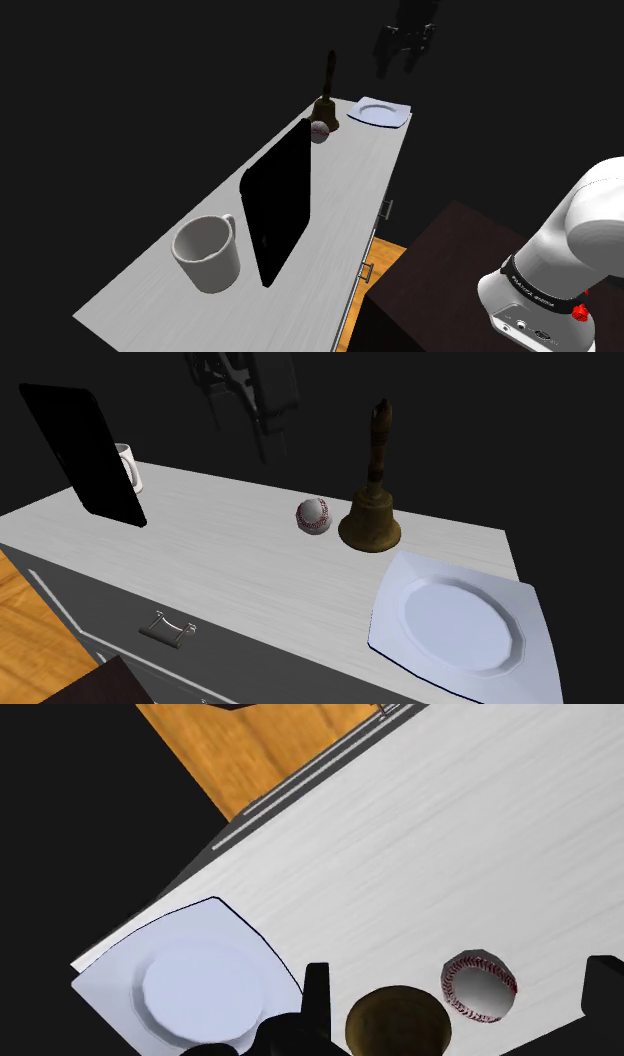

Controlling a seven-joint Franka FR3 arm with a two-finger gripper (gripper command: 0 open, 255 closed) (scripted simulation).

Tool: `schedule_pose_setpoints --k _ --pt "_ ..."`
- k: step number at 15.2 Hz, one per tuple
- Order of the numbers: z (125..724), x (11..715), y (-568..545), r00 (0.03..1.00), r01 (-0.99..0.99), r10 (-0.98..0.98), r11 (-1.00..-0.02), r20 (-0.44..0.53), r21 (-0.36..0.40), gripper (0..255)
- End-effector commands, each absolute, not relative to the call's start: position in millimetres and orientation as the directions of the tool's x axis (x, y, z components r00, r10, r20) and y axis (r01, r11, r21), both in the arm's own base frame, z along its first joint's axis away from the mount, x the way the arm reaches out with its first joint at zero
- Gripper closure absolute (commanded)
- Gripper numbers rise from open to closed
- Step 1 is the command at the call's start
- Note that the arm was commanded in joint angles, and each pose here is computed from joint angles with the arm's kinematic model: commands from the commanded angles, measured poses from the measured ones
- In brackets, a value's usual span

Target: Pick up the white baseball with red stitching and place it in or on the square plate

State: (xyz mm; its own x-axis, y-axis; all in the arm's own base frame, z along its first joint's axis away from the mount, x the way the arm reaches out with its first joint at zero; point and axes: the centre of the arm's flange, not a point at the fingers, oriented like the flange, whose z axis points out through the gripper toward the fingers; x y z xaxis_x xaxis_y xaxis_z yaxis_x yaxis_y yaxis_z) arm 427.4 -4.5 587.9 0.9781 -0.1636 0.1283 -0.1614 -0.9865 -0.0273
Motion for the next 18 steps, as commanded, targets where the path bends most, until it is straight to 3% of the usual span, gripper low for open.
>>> schedule_pose_setpoints --k 1,18 --pt "572.1 452.4 3.8 0.982 -0.153 -0.155 -0.988 0.107 -0.027 0" --pt "434.1 634.9 72.6 0.995 -0.080 -0.078 -0.996 -0.067 -0.032 0"
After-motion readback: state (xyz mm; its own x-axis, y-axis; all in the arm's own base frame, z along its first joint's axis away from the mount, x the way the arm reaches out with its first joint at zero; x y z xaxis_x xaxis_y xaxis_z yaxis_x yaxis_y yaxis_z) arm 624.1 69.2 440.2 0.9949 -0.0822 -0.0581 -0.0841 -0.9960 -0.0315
